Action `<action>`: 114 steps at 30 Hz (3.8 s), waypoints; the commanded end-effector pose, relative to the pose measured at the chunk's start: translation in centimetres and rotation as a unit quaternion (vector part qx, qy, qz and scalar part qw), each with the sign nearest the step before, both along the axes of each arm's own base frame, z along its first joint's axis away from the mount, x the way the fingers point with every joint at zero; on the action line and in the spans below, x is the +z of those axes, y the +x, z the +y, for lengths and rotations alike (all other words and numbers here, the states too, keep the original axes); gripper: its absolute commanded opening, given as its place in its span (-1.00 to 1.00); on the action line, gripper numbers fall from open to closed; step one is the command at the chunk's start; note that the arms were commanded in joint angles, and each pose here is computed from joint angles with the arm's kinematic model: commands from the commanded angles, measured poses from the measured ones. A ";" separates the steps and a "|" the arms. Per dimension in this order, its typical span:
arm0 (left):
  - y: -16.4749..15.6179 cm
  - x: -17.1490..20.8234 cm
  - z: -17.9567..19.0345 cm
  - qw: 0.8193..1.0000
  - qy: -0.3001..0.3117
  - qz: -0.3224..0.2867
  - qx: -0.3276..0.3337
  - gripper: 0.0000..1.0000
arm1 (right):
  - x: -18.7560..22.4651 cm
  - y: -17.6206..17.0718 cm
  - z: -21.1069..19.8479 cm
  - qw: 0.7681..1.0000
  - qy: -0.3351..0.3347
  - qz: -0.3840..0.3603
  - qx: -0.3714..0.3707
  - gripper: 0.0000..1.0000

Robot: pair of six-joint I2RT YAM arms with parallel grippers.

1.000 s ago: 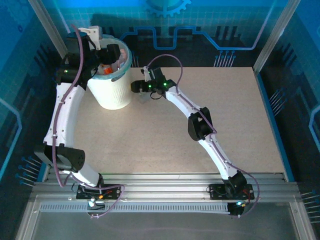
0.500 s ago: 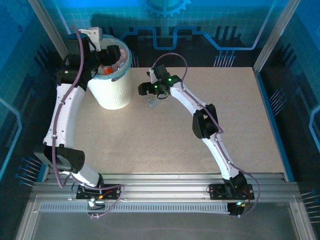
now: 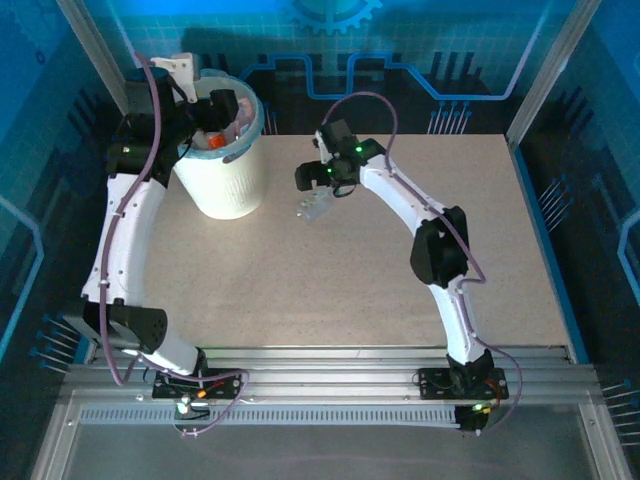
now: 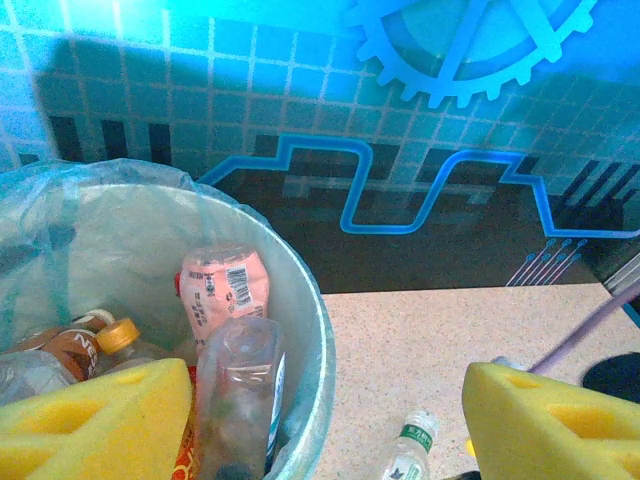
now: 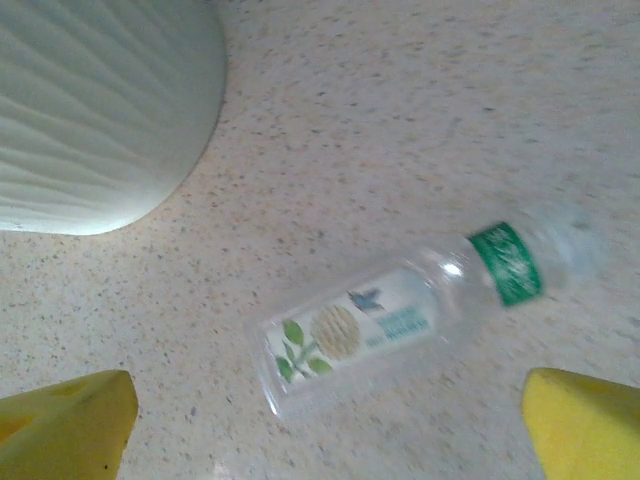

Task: Put the plastic bottles in the bin

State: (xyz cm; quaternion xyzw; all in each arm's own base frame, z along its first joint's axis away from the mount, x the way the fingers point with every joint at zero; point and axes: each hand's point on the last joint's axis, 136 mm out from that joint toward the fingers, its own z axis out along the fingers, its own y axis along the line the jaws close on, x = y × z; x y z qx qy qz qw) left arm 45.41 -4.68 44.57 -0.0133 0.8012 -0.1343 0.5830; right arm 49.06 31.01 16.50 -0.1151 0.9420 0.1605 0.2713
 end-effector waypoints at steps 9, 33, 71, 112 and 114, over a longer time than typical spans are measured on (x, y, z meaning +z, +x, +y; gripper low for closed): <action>-0.9 0.8 -0.9 1.000 -0.018 -0.007 -0.019 0.46 | -5.6 1.5 1.1 0.986 -0.073 -0.006 -0.153 1.00; -2.2 2.3 -1.4 0.998 -0.037 -0.031 -0.033 0.46 | -11.9 -0.4 -0.2 0.975 -0.145 0.038 -0.161 0.98; -6.7 -1.3 -6.4 0.979 -0.149 0.064 -0.124 0.46 | 0.9 -8.6 -2.4 0.998 -0.030 -0.061 -0.017 0.04; -22.6 1.9 -26.6 0.850 -0.208 0.065 -0.480 0.47 | 18.2 -29.0 -8.2 0.914 0.203 -0.322 0.138 0.01; -22.5 2.0 -26.7 0.850 -0.208 0.064 -0.481 0.45 | 18.2 -29.1 -8.0 0.914 0.205 -0.320 0.141 0.01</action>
